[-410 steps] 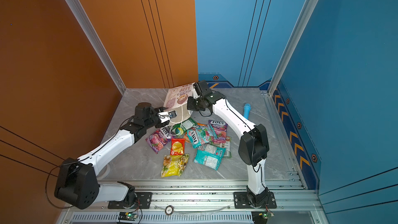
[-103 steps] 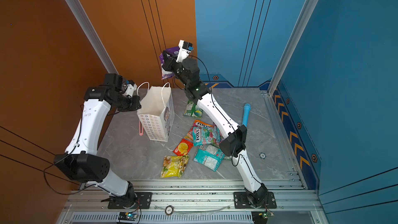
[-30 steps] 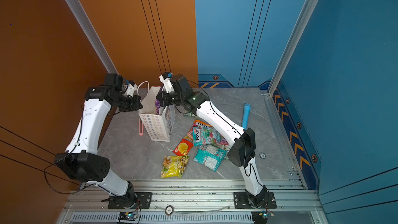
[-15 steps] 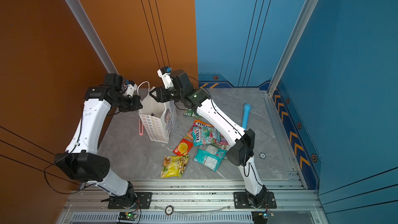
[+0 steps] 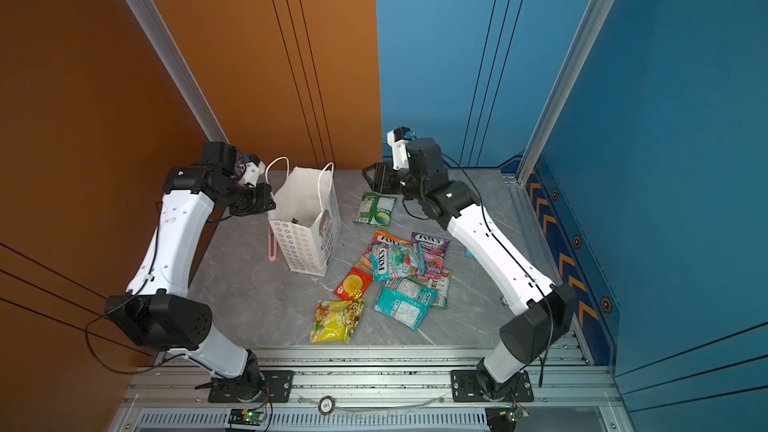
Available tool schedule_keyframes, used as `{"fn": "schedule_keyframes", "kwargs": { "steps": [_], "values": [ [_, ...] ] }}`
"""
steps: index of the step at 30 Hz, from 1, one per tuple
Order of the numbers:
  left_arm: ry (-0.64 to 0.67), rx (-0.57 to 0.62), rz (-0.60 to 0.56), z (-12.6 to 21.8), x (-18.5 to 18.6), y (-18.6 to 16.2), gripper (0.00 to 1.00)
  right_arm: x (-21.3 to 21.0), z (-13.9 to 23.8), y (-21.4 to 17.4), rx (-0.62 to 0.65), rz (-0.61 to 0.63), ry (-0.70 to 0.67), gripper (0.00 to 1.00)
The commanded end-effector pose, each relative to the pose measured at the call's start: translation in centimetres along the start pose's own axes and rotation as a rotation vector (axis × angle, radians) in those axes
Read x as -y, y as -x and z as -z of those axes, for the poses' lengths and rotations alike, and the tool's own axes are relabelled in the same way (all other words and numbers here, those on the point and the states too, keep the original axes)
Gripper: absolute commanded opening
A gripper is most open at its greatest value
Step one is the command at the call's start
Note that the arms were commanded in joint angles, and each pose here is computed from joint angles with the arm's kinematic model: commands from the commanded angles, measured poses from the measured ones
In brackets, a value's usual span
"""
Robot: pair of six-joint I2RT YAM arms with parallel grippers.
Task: Place the snacks into the paper bag
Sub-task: 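Move the right gripper back down to the snack pile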
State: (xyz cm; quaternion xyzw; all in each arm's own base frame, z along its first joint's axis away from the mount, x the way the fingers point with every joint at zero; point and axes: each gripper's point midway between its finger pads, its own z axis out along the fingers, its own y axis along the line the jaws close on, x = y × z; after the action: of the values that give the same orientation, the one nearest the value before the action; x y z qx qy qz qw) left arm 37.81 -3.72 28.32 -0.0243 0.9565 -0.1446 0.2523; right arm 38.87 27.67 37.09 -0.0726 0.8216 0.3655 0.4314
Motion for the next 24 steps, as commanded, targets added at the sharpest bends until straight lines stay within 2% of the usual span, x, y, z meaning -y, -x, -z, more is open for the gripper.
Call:
{"fn": "schedule_keyframes", "kwargs": {
  "steps": [1,8,12,24],
  "values": [
    [-0.01,-0.023,0.027,-0.1,-0.2,-0.4,0.0,3.7,0.1,-4.0,-0.063,-0.089,-0.123,0.54],
    [-0.002,-0.012,0.022,0.2,-0.3,-0.3,0.0,11.0,1.6,-12.1,-0.184,-0.28,-0.298,0.54],
    [0.0,-0.01,0.02,0.3,-0.3,-0.3,0.0,14.6,2.1,-15.7,-0.258,-0.368,-0.352,0.53],
    [0.008,-0.026,0.027,-0.1,-0.6,-0.7,0.0,20.9,2.7,-20.2,-0.316,-0.437,-0.448,0.46]
  ]
}}
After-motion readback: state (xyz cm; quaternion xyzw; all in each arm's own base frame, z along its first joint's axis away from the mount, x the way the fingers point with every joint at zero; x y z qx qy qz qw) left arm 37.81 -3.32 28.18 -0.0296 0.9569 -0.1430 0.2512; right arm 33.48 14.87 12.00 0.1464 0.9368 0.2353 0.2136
